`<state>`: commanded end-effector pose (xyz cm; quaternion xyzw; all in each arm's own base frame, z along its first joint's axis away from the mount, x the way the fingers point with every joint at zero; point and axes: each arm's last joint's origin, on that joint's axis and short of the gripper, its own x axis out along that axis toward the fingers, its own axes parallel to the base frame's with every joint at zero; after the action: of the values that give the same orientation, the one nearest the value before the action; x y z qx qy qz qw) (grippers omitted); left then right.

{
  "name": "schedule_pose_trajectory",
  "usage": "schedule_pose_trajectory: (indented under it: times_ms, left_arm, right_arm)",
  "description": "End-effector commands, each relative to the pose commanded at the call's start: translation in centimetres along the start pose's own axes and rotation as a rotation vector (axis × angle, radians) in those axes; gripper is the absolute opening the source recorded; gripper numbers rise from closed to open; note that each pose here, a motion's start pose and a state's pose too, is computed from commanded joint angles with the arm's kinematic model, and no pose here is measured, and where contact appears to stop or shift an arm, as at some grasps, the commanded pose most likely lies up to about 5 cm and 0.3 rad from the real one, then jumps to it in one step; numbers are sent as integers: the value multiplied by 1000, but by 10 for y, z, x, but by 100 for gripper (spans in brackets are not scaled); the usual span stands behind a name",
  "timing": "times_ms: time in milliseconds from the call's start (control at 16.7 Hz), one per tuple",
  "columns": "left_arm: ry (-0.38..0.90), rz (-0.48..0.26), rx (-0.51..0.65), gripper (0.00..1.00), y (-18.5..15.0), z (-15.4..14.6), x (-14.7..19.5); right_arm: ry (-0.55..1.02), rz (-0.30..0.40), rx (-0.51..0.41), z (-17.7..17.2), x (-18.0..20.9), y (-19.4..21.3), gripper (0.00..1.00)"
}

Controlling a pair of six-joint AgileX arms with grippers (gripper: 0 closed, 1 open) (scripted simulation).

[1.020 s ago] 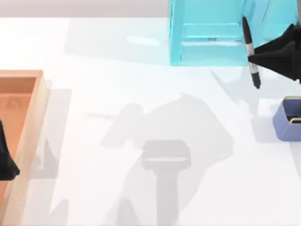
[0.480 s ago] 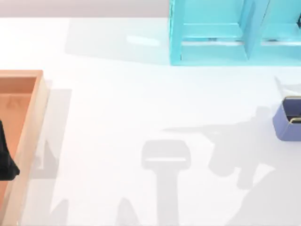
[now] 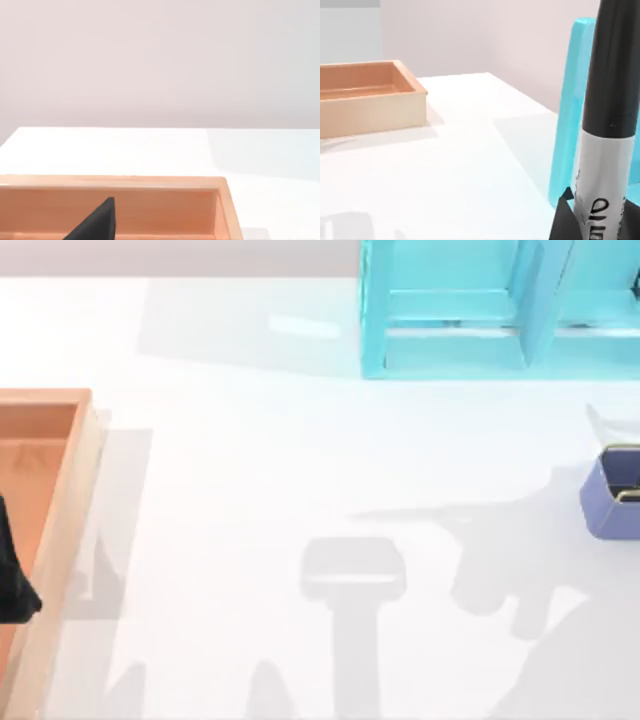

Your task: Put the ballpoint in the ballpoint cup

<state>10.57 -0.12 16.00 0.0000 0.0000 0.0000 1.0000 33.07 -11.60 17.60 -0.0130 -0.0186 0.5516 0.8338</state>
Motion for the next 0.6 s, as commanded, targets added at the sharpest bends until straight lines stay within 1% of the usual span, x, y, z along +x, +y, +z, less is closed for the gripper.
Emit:
schedule_pose_trajectory:
  times_ms: [300, 600]
  left_arm:
    - [0, 0, 0, 100, 0, 0, 0]
    - [0, 0, 0, 100, 0, 0, 0]
  right_arm:
    - [-33, 15, 41, 6, 1, 4, 0]
    - [-42, 19, 41, 8, 1, 4, 0]
